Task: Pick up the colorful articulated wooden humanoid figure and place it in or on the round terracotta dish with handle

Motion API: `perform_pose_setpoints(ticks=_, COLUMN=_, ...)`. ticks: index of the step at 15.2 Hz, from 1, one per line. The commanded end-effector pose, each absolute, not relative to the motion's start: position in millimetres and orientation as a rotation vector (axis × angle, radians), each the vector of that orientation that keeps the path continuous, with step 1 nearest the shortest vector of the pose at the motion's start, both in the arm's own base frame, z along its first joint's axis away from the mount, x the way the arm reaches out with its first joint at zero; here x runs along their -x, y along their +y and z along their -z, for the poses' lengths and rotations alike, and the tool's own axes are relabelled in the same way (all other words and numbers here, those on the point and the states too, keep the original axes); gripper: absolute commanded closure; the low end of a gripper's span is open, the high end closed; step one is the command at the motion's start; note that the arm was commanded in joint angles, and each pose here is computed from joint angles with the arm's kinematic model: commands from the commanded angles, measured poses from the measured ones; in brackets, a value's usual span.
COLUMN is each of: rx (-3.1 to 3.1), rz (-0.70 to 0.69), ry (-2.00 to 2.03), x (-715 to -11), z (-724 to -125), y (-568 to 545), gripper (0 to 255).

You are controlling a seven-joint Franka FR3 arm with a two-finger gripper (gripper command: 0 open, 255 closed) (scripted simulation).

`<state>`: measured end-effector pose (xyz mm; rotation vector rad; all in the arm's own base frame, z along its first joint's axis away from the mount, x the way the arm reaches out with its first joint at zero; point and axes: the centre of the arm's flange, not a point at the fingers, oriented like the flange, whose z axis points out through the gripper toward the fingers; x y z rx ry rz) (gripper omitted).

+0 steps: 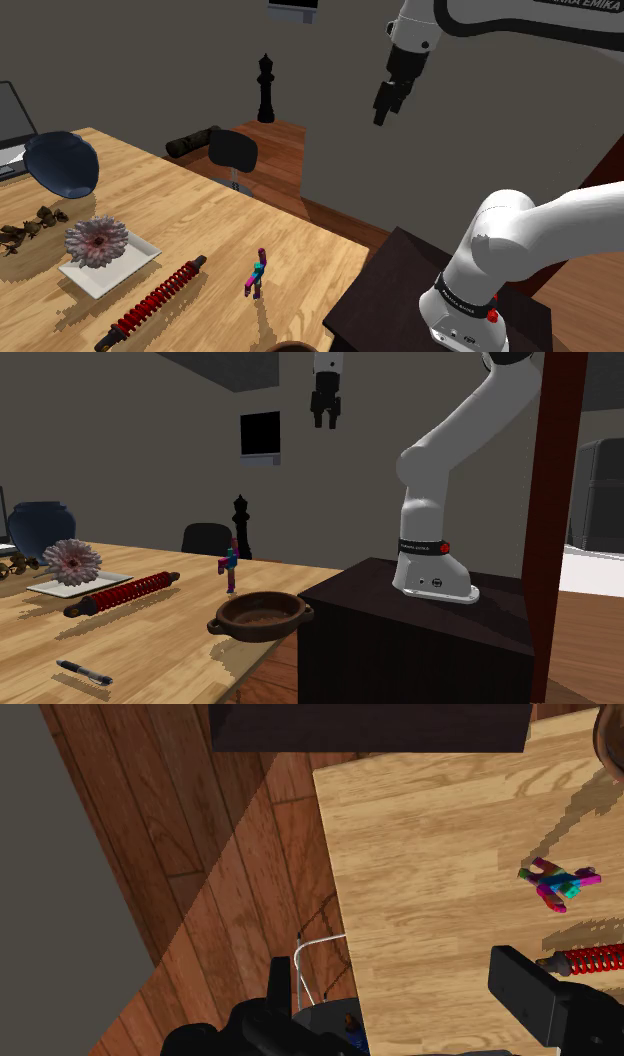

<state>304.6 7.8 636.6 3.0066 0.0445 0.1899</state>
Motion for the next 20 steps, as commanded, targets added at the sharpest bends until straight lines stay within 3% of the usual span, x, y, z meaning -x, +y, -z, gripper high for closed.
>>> perform_pose_setpoints(ticks=1, rx=-3.007, rz=-0.19, ry=0.045, x=-304.6, z=-636.6, y=7.8, gripper=0)
perform_pose_setpoints(ticks=20, rx=-3.072, rz=-0.173, ry=-0.049, x=-375.8, z=-456.6, y=157.6, gripper=0)
